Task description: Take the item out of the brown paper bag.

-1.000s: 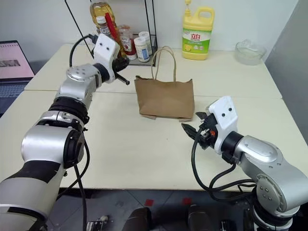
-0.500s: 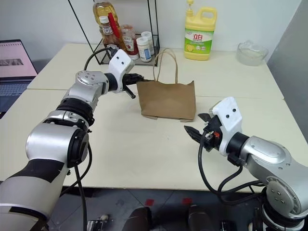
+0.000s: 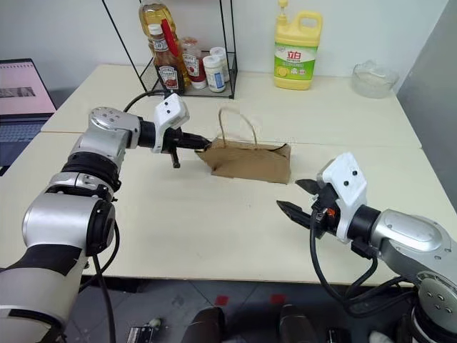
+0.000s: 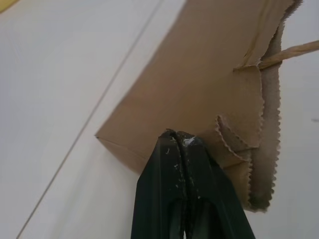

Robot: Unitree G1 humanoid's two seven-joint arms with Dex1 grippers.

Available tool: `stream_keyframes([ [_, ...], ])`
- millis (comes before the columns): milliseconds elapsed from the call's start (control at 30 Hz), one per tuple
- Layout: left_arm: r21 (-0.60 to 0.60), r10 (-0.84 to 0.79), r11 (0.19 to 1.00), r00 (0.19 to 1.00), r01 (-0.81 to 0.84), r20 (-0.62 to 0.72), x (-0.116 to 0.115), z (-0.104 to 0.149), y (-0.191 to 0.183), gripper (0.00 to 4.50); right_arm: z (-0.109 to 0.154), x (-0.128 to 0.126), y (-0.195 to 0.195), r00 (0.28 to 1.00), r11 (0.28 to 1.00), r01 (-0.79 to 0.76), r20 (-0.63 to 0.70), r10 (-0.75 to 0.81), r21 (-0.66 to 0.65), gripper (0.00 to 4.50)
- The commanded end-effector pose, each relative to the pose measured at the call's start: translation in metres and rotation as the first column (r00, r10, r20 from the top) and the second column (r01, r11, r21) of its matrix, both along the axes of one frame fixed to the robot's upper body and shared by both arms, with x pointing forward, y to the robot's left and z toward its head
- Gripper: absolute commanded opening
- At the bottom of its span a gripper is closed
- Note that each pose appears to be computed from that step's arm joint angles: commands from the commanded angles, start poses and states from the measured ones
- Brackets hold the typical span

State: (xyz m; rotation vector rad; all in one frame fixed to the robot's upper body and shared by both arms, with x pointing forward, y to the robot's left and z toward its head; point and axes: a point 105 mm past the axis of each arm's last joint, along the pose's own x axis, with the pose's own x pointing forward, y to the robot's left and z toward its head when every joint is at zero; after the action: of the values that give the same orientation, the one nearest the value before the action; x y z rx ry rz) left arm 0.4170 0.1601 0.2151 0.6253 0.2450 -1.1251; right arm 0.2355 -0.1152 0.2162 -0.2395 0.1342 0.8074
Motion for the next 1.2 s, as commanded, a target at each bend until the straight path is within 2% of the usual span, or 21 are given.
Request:
stream_keyframes([
  [33,0.027,-0.113,0.993,0.993,0.113,-0.028,-0.017,0.005,0.000,0.02,0.009,-0.012,0.005,0.996,0.999,-0.040,0.073,0.041,-0.023,3.03],
  [167,0.062,-0.204,0.976,0.975,0.210,-0.084,-0.043,-0.004,0.002,0.02,0.007,-0.014,0.004,0.997,0.998,-0.053,0.059,0.055,-0.033,3.03],
  [300,0.080,-0.268,0.955,0.946,0.286,-0.182,-0.082,-0.026,0.002,0.02,0.005,-0.015,0.004,0.997,0.997,-0.065,0.046,0.067,-0.045,3.03],
  [367,0.089,-0.284,0.948,0.939,0.306,-0.195,-0.092,-0.030,0.002,0.02,0.005,-0.015,0.004,0.996,0.996,-0.069,0.045,0.071,-0.050,3.03],
  [400,0.089,-0.294,0.945,0.938,0.313,-0.183,-0.094,-0.029,0.001,0.02,0.005,-0.015,0.004,0.996,0.996,-0.072,0.045,0.075,-0.054,3.03],
  [533,0.133,-0.360,0.927,0.932,0.352,0.045,-0.090,0.004,-0.007,0.02,0.005,-0.018,0.007,0.992,0.992,-0.093,0.075,0.099,-0.086,3.03],
  [567,0.139,-0.388,0.916,0.919,0.376,0.069,-0.092,0.009,-0.010,0.40,0.003,-0.020,0.008,0.991,0.990,-0.106,0.070,0.113,-0.092,3.03],
  [633,0.188,-0.473,0.872,0.877,0.452,0.084,-0.103,0.009,-0.017,0.88,-0.003,-0.024,0.012,0.988,0.985,-0.140,0.047,0.145,-0.099,3.03],
  [733,0.297,-0.582,0.788,0.809,0.539,0.078,-0.115,-0.009,-0.021,1.77,-0.012,-0.031,0.018,0.982,0.976,-0.188,0.011,0.191,-0.113,3.03],
  [933,0.427,-0.723,0.661,0.675,0.617,0.146,-0.113,-0.030,-0.033,3.63,-0.025,-0.042,0.026,0.963,0.954,-0.270,-0.048,0.266,-0.130,3.03],
  [1200,0.491,-0.817,0.553,0.552,0.673,0.164,-0.114,-0.057,-0.044,3.63,-0.032,-0.044,0.029,0.957,0.947,-0.289,-0.059,0.283,-0.138,3.03],
])
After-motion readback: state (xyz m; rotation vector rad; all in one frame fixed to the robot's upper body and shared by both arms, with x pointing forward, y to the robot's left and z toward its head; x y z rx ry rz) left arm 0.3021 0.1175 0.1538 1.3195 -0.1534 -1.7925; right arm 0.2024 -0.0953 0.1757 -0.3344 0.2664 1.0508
